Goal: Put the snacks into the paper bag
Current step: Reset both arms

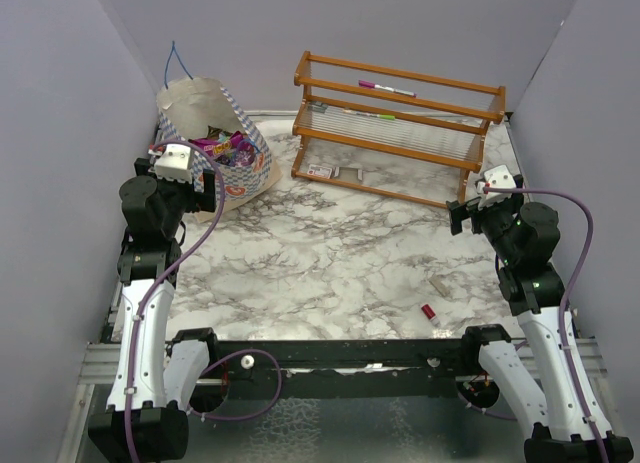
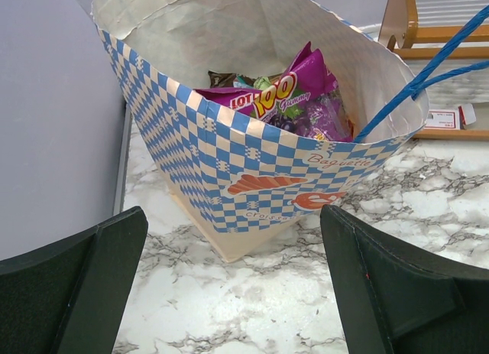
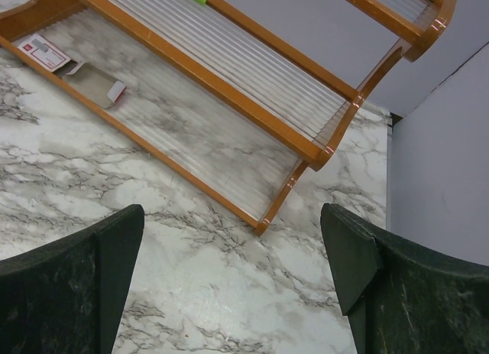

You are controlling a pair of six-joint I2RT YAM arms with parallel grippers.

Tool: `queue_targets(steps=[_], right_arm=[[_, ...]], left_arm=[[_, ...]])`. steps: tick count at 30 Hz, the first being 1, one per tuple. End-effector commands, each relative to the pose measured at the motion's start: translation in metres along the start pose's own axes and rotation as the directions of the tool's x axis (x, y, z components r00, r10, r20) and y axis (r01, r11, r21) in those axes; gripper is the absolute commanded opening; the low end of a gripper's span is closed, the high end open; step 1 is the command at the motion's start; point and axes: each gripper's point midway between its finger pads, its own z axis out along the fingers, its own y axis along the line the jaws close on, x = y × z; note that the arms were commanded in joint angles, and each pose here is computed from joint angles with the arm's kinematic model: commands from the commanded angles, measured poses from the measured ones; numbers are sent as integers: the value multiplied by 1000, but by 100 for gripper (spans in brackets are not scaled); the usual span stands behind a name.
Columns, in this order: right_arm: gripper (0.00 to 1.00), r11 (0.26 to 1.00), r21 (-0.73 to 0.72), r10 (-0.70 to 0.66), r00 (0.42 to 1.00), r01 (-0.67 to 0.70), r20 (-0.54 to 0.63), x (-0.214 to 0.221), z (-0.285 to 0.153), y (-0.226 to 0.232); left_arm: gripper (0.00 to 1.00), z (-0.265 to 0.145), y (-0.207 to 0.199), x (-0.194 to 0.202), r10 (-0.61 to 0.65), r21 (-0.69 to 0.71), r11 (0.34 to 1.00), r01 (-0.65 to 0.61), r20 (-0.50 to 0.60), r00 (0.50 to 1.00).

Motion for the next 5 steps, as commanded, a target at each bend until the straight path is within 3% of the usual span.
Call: queue_targets(steps=[1,5], right_arm=[[99,1000,-10,-9,1000,9,6,-1,0,1],[99,1000,-12,-9,1000,9,7,-1,0,1]], left_arm=[[99,-1,1,-7,11,-5,1000,-11,21,1000],[99,-1,1,-6,12,-5,1000,-12,18,1000]])
